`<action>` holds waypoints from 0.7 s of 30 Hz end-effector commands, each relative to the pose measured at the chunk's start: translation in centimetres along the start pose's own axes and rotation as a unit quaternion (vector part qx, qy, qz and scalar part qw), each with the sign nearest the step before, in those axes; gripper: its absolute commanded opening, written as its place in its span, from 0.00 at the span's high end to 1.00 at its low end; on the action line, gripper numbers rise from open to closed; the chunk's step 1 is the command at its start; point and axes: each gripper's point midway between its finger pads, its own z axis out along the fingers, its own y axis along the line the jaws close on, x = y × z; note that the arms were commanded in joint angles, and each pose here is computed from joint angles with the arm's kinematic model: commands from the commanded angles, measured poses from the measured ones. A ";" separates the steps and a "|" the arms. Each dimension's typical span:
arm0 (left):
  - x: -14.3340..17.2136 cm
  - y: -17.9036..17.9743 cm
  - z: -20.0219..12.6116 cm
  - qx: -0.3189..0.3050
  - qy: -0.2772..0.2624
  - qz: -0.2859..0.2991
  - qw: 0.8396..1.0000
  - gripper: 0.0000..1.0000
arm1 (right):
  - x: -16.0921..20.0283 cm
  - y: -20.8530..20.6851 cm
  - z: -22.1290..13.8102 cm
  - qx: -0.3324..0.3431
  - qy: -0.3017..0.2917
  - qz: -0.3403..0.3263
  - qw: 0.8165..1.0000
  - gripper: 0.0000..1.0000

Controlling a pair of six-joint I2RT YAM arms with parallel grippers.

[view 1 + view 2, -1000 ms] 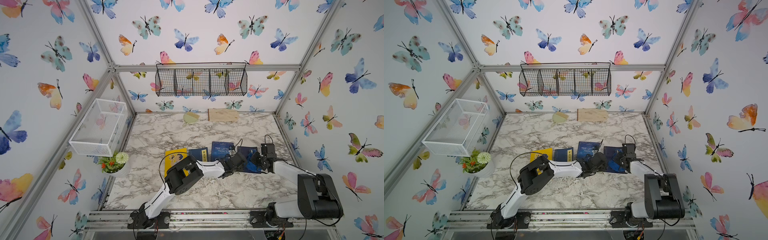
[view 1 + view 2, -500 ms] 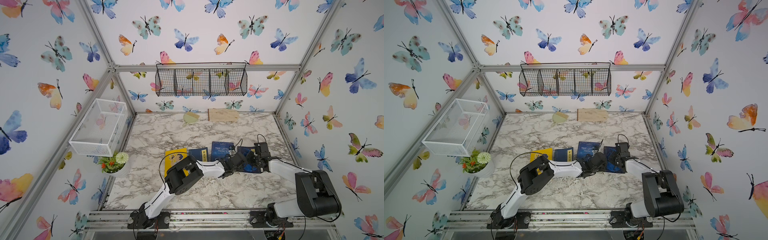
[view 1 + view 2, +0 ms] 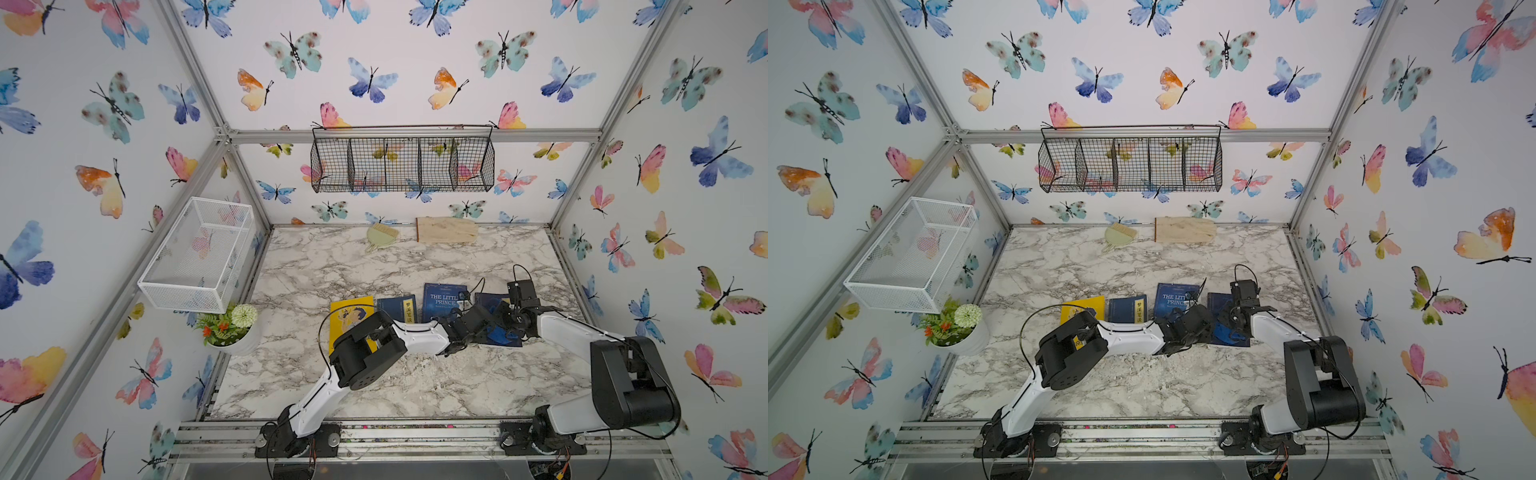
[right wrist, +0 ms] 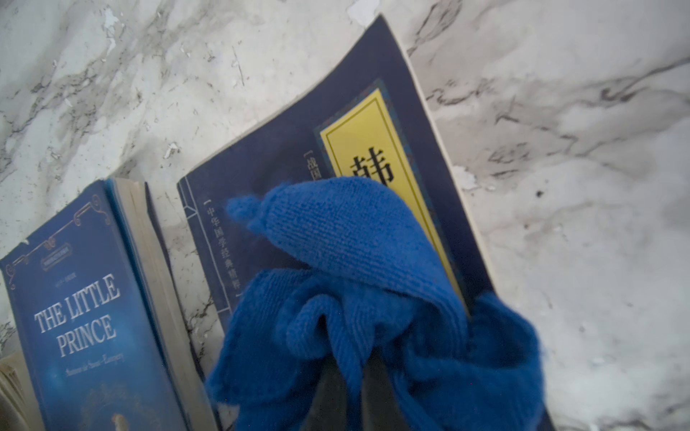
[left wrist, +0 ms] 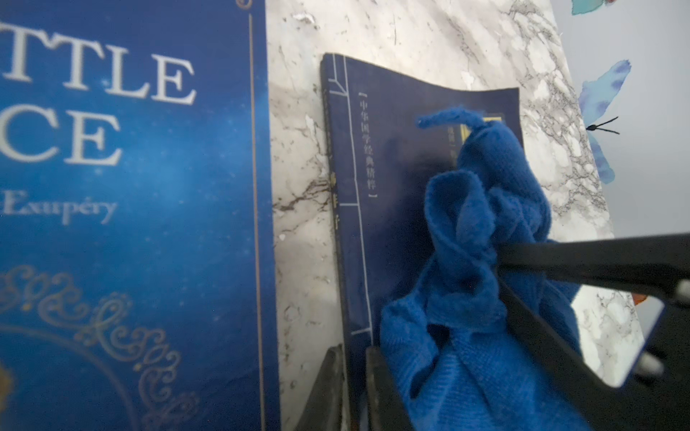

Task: Wipe the cover of the book
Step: Wipe the dirt from the cover of the book.

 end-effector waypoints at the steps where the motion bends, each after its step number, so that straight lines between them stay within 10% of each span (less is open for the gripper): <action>1: 3.5 4.5 0.4 -0.065 0.057 0.016 0.996 0.85 | 5.6 -8.1 0.3 0.145 0.095 0.004 0.985 0.95; 21: 3.7 4.0 0.9 -0.051 0.061 0.012 0.997 0.85 | 7.3 -5.8 0.3 0.080 0.098 0.038 0.991 0.99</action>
